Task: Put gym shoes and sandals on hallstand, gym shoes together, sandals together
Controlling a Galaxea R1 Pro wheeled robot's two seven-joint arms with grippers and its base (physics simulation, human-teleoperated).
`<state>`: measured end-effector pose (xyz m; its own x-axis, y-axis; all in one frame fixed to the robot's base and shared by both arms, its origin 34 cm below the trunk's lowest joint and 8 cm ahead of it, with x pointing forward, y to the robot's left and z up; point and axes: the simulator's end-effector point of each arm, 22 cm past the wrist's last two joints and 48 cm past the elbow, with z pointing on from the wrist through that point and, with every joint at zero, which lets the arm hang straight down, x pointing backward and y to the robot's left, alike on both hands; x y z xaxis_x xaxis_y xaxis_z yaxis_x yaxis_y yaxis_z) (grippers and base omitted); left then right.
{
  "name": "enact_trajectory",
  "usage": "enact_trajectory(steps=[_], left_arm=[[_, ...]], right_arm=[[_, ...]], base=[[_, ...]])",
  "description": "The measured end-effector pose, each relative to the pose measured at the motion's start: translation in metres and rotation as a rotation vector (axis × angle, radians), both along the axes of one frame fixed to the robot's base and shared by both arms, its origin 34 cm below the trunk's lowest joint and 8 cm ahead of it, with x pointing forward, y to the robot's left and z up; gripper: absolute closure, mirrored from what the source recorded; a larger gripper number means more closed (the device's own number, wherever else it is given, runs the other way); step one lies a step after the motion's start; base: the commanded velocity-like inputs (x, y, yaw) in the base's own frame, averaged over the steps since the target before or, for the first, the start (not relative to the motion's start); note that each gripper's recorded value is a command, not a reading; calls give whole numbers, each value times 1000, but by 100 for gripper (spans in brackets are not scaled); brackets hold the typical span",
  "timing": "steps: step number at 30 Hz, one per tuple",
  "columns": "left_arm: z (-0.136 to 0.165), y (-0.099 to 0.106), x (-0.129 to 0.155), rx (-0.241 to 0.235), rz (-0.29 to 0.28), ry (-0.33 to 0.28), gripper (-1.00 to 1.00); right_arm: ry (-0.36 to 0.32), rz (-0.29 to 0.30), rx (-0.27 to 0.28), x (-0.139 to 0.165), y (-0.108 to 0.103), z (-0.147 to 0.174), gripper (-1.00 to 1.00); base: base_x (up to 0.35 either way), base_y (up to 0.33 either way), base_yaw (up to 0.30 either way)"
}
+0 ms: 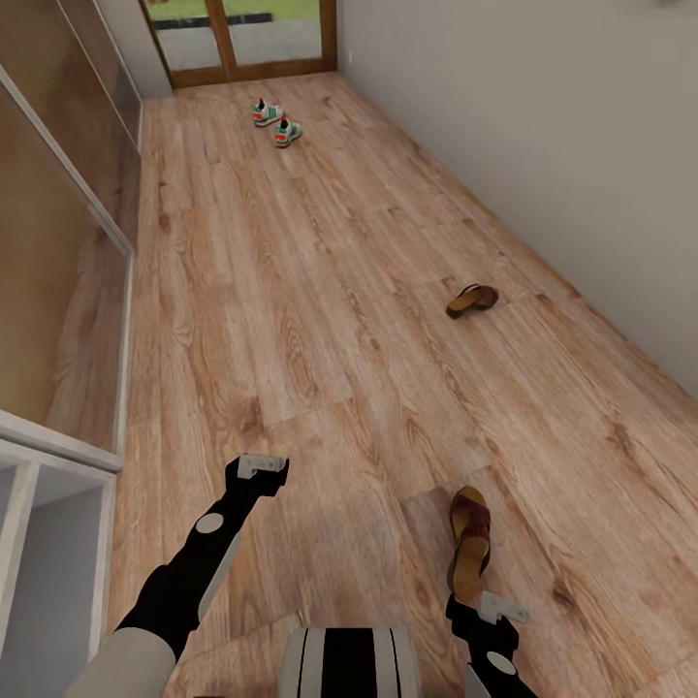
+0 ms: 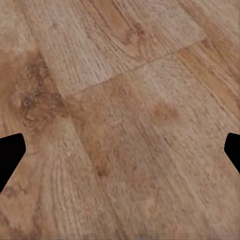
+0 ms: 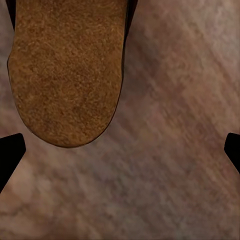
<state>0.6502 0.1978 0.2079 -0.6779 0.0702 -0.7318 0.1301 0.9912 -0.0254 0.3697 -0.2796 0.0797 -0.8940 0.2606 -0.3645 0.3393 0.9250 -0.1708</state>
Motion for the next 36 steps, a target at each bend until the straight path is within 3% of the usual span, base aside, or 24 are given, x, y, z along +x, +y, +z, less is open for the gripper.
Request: enact_trajectory(steps=[36], left_arm=[[-3,0,-2,1,-1,5,-100]], right_arm=[[5,0,1,-2,0,-2,-100]], base=[[0,0,27]])
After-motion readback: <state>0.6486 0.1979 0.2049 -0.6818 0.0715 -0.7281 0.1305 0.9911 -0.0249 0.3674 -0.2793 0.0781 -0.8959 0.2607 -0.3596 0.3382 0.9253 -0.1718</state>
